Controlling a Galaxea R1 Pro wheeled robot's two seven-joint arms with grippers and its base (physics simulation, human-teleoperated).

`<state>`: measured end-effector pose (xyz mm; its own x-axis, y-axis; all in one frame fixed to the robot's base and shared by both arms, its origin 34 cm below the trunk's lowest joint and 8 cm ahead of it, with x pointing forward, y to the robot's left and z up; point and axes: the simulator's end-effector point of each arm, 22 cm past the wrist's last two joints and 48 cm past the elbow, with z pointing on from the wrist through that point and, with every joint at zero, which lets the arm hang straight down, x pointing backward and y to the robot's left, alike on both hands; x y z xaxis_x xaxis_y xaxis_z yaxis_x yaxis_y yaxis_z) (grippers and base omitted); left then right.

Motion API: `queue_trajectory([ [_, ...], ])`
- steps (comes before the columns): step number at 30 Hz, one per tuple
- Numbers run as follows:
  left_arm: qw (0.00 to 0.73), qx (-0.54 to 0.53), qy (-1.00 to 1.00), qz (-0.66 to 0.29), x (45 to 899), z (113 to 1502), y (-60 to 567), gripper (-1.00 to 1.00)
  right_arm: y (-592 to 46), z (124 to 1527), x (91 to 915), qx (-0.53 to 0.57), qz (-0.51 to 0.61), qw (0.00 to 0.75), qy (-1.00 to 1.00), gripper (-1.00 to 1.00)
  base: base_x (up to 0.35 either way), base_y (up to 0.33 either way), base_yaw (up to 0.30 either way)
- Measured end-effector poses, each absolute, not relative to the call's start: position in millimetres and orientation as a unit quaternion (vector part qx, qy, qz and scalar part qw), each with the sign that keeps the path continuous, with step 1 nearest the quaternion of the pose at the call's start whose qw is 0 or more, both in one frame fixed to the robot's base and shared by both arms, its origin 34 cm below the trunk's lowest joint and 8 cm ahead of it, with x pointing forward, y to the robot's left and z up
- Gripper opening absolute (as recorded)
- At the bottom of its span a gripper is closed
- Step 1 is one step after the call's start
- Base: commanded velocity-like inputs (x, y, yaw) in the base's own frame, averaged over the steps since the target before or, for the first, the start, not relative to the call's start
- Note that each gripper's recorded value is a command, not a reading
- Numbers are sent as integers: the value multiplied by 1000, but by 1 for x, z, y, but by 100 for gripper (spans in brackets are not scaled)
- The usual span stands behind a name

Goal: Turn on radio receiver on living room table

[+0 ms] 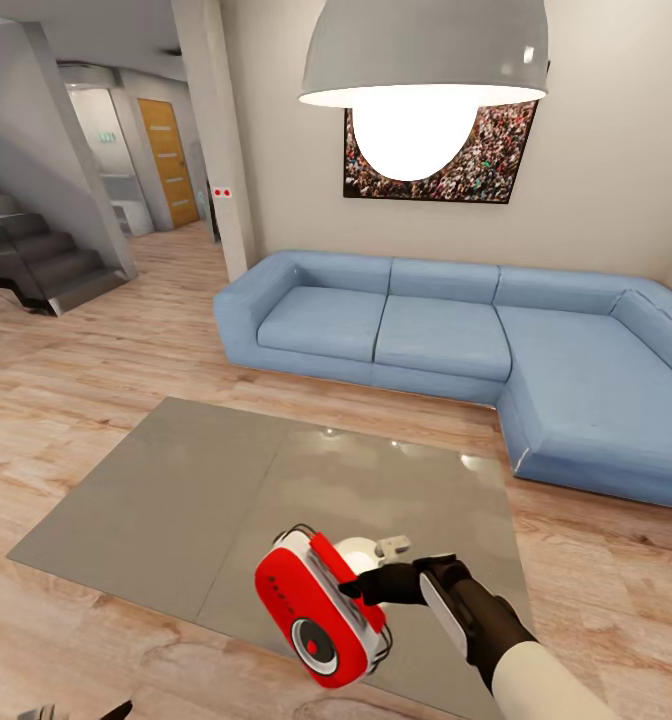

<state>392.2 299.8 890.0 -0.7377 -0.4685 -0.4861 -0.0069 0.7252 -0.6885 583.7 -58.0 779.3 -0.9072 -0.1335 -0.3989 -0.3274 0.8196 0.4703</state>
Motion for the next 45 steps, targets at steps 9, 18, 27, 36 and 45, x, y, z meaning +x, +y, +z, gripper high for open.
queue_trajectory([
  [9,333,-136,866,-348,392,890,297,-100,-24,790,577,-131,309,173,926,-100,0,0,0],
  [18,333,-135,865,-350,392,890,296,-100,6,796,569,-135,326,168,920,-100,0,0,0],
  [27,334,-130,866,-348,393,890,295,-100,20,790,552,-157,327,150,920,-100,0,0,0],
  [36,332,-133,870,-338,393,885,298,-100,20,784,542,-152,333,136,921,-100,0,0,0],
  [45,322,-145,876,-329,389,874,300,-100,20,784,541,-151,333,133,921,-100,0,0,0],
])
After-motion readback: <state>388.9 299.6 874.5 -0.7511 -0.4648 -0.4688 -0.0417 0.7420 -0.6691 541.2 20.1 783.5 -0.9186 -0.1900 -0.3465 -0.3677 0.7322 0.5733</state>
